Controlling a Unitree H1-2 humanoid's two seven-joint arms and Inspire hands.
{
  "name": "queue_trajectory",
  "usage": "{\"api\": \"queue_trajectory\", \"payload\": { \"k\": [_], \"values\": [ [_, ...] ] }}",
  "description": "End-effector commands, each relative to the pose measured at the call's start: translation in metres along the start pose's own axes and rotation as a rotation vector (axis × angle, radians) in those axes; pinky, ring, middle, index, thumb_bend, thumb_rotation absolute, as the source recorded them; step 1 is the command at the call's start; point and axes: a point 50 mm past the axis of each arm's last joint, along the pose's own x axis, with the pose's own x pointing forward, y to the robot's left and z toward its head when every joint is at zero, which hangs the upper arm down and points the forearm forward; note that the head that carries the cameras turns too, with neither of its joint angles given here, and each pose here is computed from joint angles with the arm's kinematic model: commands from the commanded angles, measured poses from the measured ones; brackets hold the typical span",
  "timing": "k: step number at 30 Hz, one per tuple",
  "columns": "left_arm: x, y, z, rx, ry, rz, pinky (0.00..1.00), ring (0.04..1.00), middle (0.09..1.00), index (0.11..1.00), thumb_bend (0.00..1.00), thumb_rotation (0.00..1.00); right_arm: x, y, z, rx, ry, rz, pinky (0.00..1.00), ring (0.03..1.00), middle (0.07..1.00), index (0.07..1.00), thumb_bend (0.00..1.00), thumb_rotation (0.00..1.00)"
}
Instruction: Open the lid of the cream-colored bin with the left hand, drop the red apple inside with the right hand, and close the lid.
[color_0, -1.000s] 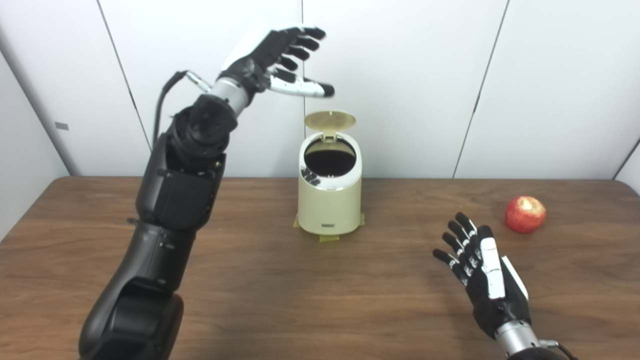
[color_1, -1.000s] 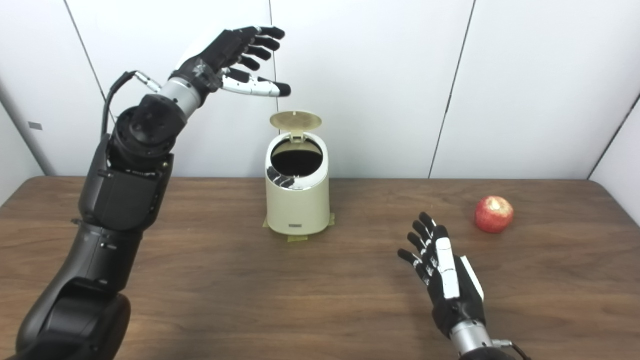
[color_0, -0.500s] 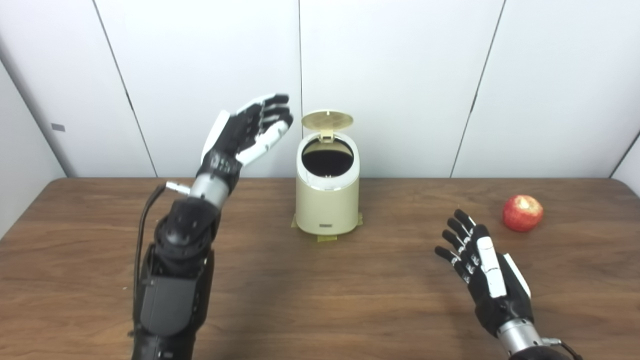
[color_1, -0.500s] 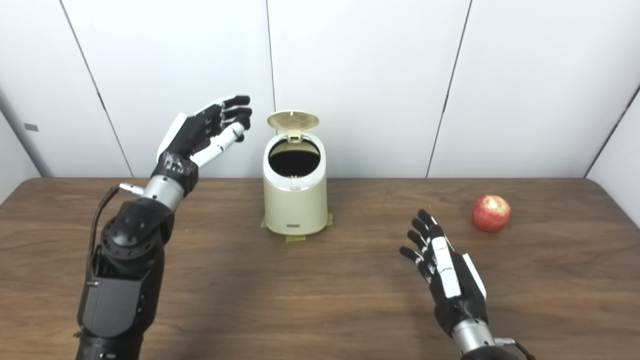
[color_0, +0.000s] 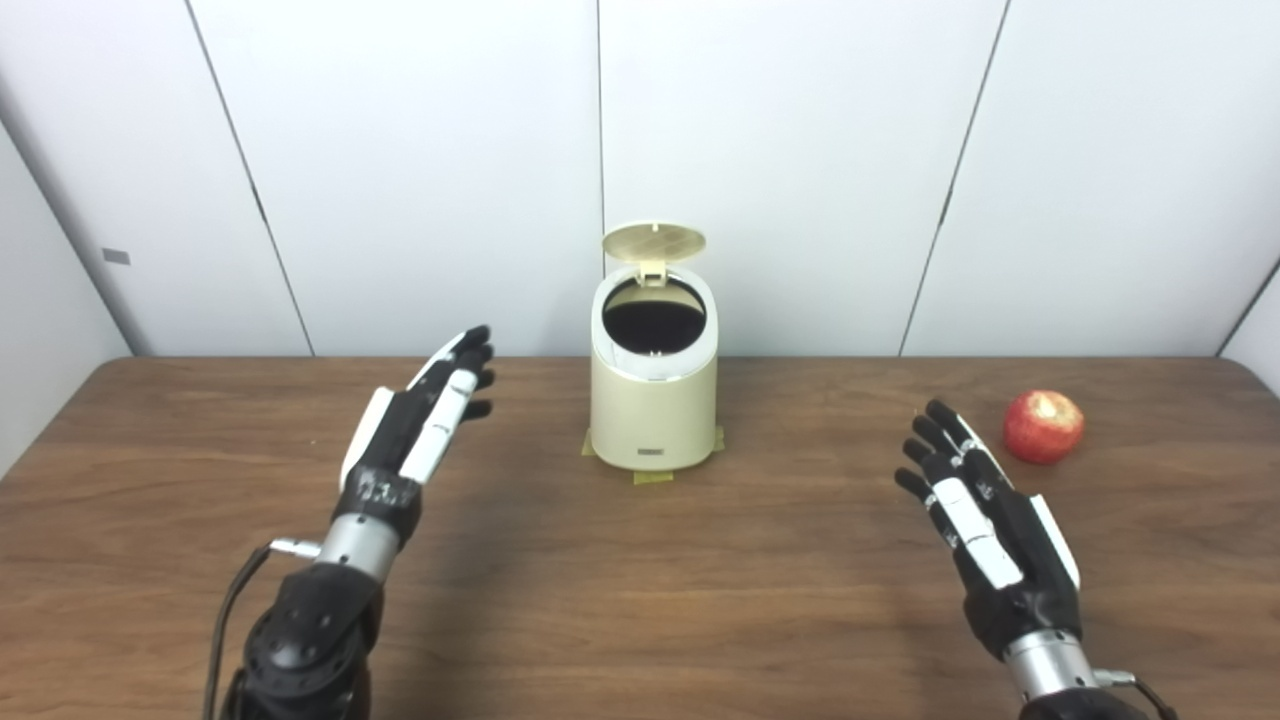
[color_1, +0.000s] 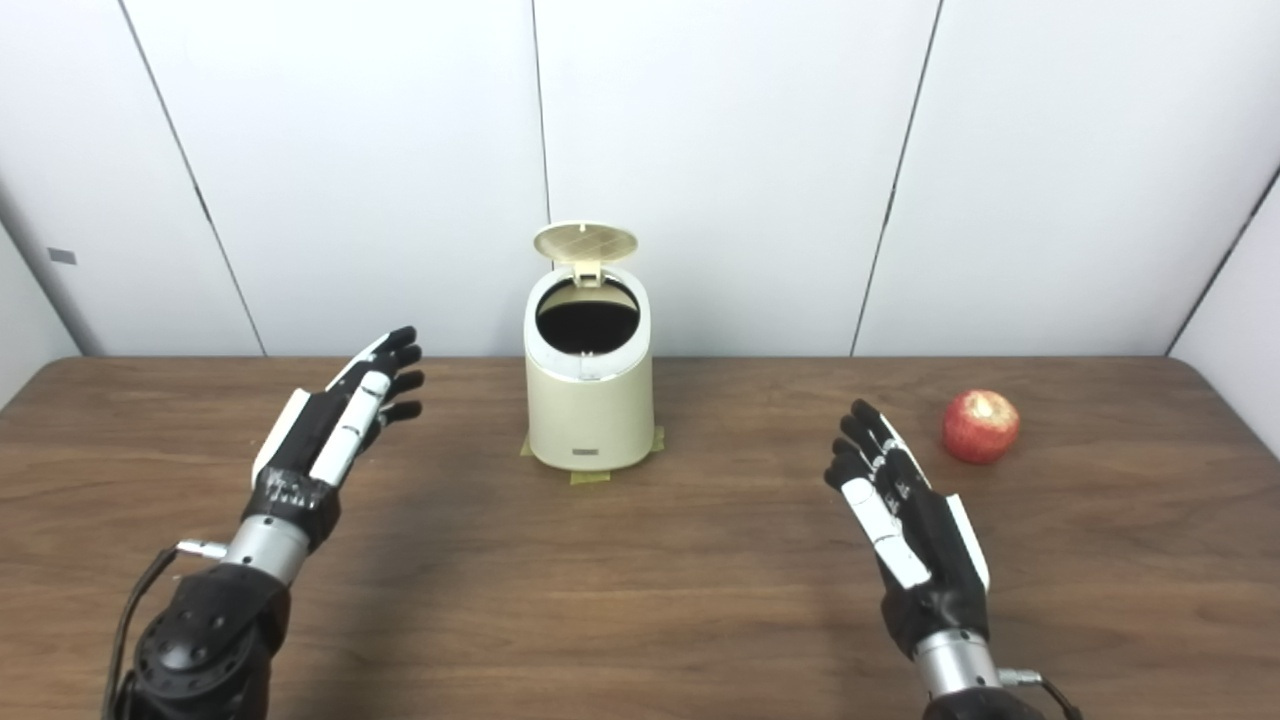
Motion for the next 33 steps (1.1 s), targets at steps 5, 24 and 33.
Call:
{"api": "queue_trajectory", "payload": {
  "k": [5,24,33],
  "values": [
    [-0.014,0.014,0.001,-0.018,-0.03,0.008,0.88,0.915,0.948,0.973,0.43,0.88,0.014,-0.012,0.017,-0.135,-0.161,-0.079,0.77,0.855,0.874,0.854,0.69,0.3],
    [-0.019,0.041,-0.008,-0.028,0.001,-0.024,0.97,0.966,0.986,0.997,0.38,0.9,0.02,-0.041,0.08,-0.638,-0.177,-0.274,0.69,0.791,0.828,0.82,0.76,0.21],
    [-0.023,0.04,-0.005,-0.03,0.005,-0.021,0.95,0.964,0.979,0.998,0.36,0.91,0.05,-0.068,0.115,-0.895,-0.103,-0.273,0.77,0.869,0.896,0.881,0.85,0.17]
  ]
}}
